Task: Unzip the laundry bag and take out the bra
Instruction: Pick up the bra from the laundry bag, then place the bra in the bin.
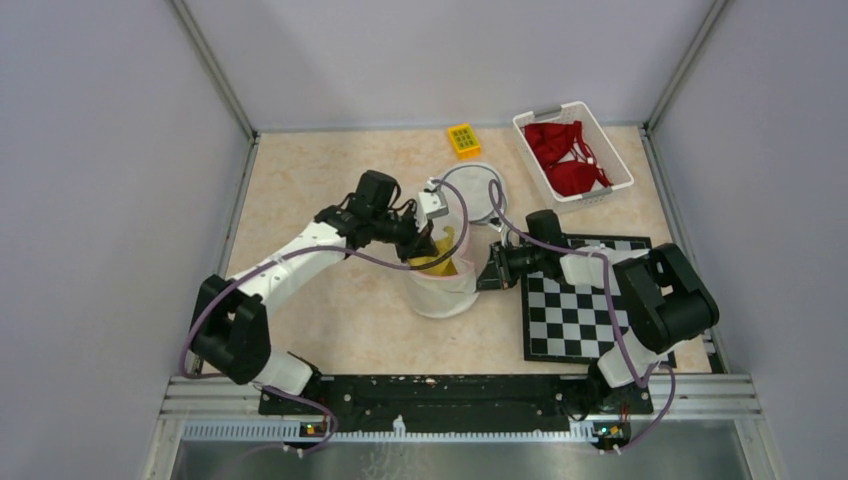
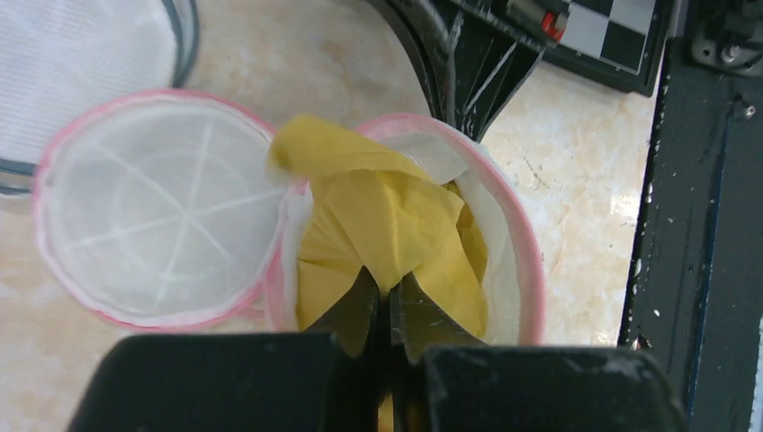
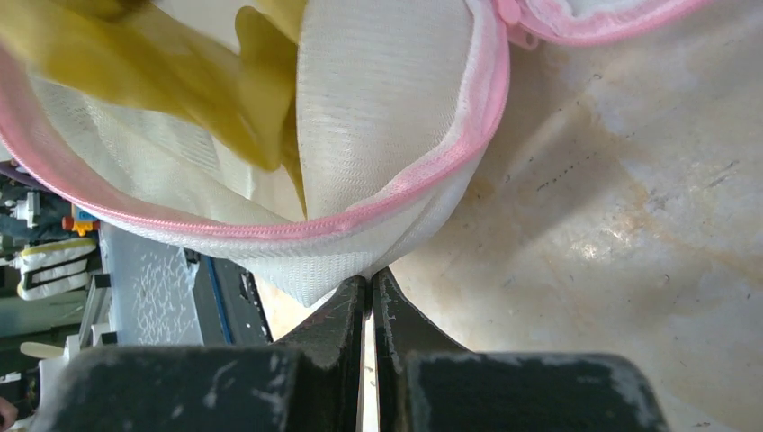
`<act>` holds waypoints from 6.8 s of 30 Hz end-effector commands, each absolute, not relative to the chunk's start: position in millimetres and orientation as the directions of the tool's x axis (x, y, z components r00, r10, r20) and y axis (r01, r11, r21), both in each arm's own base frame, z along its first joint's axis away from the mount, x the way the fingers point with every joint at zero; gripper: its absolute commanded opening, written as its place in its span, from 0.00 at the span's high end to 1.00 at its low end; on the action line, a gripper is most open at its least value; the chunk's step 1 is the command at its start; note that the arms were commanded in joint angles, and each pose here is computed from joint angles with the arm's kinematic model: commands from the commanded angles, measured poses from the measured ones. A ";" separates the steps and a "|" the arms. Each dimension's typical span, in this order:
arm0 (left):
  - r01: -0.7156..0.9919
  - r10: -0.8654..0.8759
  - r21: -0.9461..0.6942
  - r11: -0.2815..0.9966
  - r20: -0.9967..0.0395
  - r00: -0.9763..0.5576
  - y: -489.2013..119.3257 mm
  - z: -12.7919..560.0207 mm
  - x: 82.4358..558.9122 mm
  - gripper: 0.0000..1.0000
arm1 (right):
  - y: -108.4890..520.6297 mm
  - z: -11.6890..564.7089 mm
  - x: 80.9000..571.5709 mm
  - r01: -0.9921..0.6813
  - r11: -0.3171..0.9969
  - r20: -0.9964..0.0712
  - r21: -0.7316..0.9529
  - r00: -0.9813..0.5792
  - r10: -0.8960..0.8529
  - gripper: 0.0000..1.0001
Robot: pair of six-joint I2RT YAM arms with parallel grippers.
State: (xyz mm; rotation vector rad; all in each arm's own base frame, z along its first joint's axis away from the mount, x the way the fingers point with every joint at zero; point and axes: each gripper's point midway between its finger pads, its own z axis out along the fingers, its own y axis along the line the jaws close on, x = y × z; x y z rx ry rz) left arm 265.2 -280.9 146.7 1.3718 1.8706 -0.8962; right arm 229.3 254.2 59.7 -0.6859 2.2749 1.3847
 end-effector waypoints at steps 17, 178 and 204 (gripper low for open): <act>0.921 0.151 -0.228 0.315 -0.946 -0.286 -296.8 287.5 305.1 1.00 | 257.1 62.7 244.7 -0.670 0.409 -0.643 0.620 -0.732 -0.225 1.00; 0.998 0.138 -0.060 0.024 -0.988 -0.063 -300.6 349.7 235.5 1.00 | 180.7 423.9 233.0 -0.918 0.327 -0.974 -0.225 0.217 -0.061 0.25; 0.965 0.166 -0.186 -0.185 -0.974 -0.156 -306.4 324.8 194.8 1.00 | 250.4 389.6 215.4 -0.820 0.135 -0.811 -0.557 0.501 -0.303 0.24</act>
